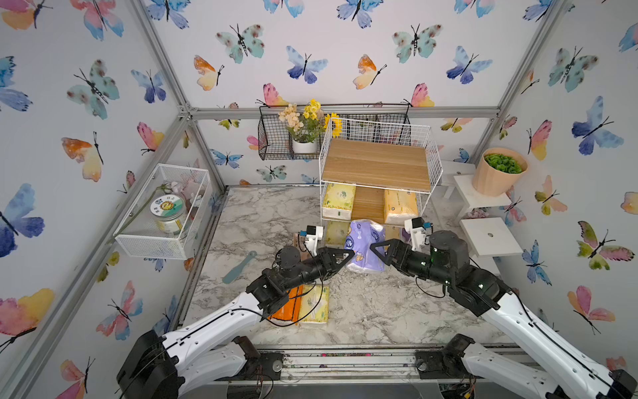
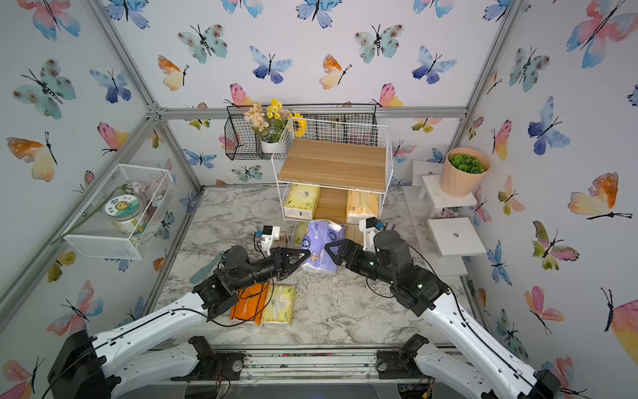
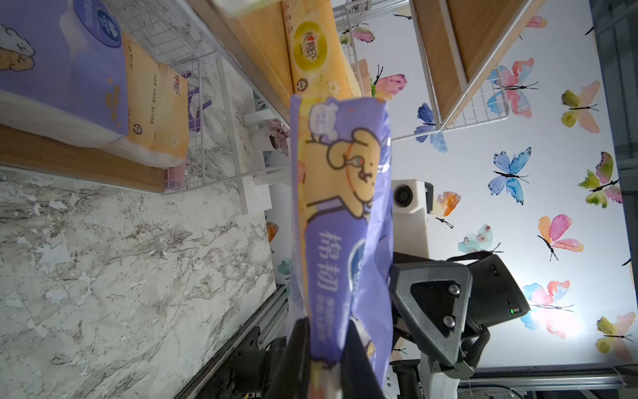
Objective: Remove the tissue boxes from the shelf
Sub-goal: Pick up a box of tissues from the shelf, then move the box of tissues to the center of the board.
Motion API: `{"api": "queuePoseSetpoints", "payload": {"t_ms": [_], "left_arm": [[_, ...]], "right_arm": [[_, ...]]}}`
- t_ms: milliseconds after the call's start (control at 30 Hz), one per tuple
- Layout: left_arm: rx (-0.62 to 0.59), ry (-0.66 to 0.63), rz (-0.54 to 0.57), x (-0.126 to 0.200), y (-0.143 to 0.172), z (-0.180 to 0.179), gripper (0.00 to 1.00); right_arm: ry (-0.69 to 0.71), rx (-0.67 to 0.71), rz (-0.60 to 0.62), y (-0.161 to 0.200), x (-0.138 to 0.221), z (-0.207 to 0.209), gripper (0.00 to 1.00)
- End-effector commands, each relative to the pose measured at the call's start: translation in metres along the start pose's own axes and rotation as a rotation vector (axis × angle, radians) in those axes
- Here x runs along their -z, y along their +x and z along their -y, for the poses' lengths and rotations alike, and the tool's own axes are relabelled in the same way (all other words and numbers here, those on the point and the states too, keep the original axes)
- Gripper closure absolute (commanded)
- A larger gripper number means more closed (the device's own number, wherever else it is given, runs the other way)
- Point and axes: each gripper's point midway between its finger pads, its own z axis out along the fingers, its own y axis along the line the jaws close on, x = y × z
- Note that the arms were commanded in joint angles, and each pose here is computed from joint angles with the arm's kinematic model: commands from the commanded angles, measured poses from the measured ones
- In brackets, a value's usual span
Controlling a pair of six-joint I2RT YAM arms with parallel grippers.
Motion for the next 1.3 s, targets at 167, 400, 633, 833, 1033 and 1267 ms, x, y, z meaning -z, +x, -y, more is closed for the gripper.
{"api": "queuePoseSetpoints", "payload": {"t_ms": [167,400,633,833,1033,1267], "left_arm": [[-0.007,0.165,-0.029,0.012,0.008,0.031,0.94],[0.004,0.163,-0.022,0.016,0.01,0.027,0.93],[-0.04,0.105,-0.013,0.017,0.008,0.025,0.52],[-0.057,-0.046,0.104,0.031,-0.01,0.009,0.09],[0.053,-0.373,0.387,0.08,-0.041,-0.054,0.08],[0.076,-0.556,0.483,0.106,-0.05,-0.083,0.08]], "right_arm": [[-0.243,0.006,-0.061,-0.003,0.0,-0.033,0.37],[-0.281,0.012,-0.123,0.005,-0.007,-0.036,0.58],[-0.294,0.017,-0.141,0.009,-0.012,-0.033,0.86],[-0.237,0.024,-0.125,0.015,-0.009,-0.016,0.94],[0.044,0.053,-0.277,0.055,-0.017,0.057,0.95],[0.102,-0.02,-0.315,0.1,-0.037,0.106,0.95]]}}
